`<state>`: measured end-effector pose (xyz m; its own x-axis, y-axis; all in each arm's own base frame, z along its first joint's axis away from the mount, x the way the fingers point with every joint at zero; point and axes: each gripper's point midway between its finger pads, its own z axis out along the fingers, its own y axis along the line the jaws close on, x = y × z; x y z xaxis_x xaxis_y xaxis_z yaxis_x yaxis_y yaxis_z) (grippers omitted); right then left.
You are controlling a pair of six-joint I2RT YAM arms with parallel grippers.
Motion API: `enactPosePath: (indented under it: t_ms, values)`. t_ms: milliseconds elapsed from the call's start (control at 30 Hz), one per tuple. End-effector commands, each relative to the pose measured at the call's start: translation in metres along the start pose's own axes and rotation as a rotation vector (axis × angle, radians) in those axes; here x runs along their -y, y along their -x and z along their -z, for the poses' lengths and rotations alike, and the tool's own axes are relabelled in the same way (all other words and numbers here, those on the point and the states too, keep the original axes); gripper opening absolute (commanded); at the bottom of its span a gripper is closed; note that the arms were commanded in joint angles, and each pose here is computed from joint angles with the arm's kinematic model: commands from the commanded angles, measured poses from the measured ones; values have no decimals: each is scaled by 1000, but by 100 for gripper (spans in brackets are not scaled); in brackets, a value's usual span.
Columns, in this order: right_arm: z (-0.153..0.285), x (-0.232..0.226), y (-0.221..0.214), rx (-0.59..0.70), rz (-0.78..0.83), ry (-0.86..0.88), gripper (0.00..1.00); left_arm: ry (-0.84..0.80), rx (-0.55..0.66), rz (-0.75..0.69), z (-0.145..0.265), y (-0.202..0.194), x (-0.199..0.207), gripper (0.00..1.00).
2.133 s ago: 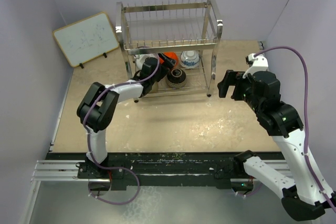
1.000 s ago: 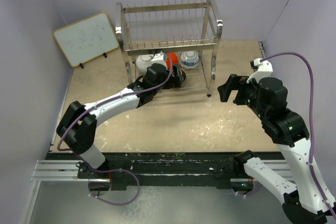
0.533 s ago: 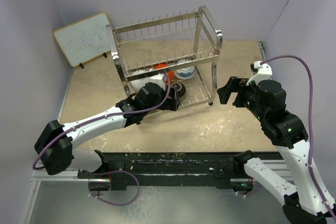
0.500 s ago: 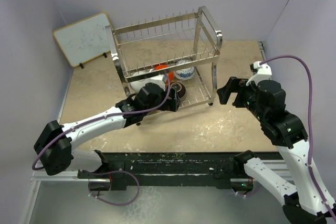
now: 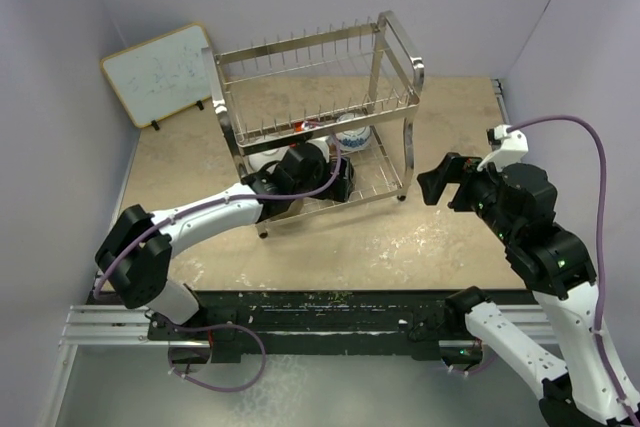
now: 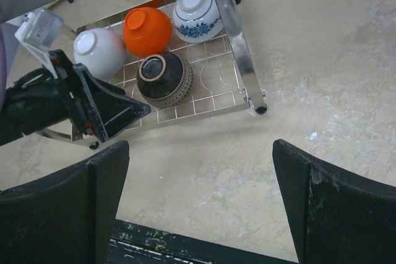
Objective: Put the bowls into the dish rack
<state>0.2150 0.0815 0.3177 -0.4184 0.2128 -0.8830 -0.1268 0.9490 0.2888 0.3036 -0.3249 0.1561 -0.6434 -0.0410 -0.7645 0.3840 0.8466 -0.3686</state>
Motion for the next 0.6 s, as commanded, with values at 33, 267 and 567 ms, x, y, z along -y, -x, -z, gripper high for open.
enactPosePath:
  t_ms: [33,267,567]
  values:
    - [8,-3,8,29,-14,18,99,-49,33,-36,-13,28,6,99]
    - [8,-2,7,29,-12,15,99,-37,-50,-55,-31,7,-10,99]
    - [6,-2,3,24,-15,19,99,13,-61,-168,-17,-2,-25,99]
